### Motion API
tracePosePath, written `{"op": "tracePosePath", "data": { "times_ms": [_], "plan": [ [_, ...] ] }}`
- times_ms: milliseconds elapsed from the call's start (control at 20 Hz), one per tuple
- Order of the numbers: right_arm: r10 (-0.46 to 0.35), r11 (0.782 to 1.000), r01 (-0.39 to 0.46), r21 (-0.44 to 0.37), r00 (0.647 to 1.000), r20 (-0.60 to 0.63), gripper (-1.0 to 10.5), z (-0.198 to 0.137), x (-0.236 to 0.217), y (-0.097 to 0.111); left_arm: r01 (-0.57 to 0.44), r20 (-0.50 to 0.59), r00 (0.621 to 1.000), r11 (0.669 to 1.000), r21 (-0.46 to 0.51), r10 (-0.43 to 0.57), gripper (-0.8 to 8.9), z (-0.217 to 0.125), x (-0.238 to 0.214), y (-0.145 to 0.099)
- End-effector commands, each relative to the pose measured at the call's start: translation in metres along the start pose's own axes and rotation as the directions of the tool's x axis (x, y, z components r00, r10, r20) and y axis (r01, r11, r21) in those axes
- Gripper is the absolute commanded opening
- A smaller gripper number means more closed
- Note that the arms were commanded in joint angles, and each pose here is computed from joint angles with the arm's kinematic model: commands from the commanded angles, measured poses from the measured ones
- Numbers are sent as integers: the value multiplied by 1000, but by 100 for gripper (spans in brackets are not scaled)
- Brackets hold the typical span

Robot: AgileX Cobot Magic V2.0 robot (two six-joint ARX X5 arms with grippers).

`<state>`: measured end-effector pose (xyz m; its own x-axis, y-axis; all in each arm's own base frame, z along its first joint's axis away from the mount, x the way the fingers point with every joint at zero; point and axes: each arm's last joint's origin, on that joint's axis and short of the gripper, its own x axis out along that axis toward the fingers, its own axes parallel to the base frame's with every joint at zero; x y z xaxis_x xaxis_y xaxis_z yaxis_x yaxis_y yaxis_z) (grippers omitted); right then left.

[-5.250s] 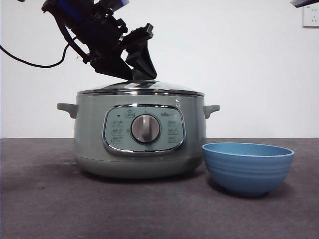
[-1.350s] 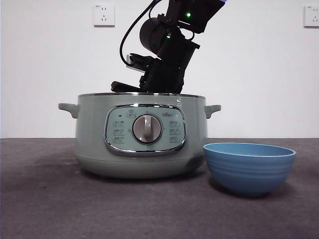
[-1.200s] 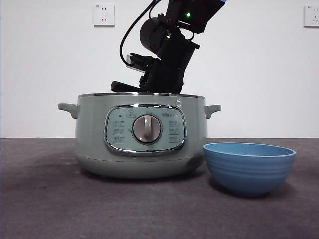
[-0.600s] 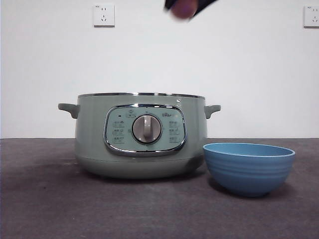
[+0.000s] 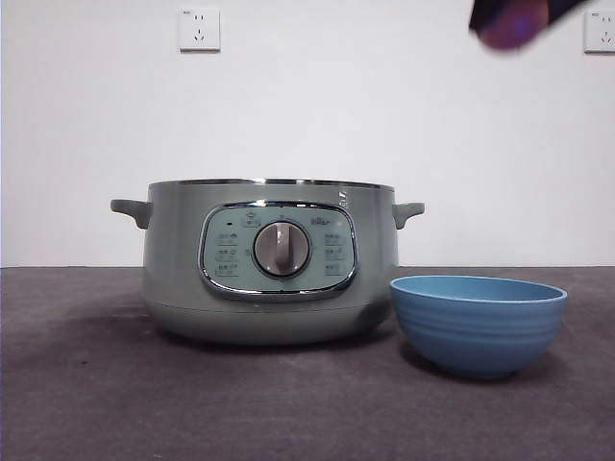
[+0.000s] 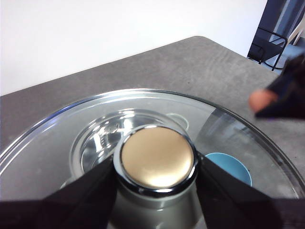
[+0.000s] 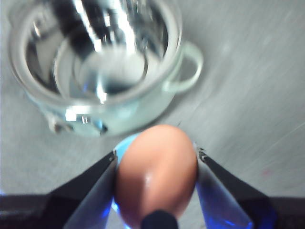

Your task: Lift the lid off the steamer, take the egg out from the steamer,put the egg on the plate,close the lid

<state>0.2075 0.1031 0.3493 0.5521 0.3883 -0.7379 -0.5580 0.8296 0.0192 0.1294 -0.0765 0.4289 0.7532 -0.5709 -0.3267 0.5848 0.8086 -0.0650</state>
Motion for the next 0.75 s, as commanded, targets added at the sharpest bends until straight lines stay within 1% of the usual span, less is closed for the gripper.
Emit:
{"op": "tracePosePath", "data": {
  "times_ms": [50, 150, 200, 350, 600, 750],
  "plan": [
    [25, 1000, -25, 8, 999, -45, -13, -22, 31, -2, 12, 68, 998, 1000, 19, -13, -8, 10, 0, -1],
    [87, 996, -86, 30, 995, -47, -13, -37, 58, -1, 11, 50, 999, 1000, 17, -12, -8, 10, 6, 0],
    [103, 994, -101, 44, 993, -52, -13, -44, 70, -2, 11, 45, 999, 1000, 17, -12, -8, 10, 8, 0],
    [100, 994, -95, 55, 990, -95, -13, -60, 102, -4, 11, 47, 999, 1000, 18, -12, -8, 10, 10, 0],
    [113, 992, -103, 67, 978, -173, -13, -68, 148, -8, 11, 51, 999, 1000, 18, -12, -8, 11, 10, 0],
    [120, 991, -104, 80, 965, -232, -13, -76, 168, -10, 11, 52, 999, 1000, 18, -12, -8, 11, 10, 0]
  ]
}}
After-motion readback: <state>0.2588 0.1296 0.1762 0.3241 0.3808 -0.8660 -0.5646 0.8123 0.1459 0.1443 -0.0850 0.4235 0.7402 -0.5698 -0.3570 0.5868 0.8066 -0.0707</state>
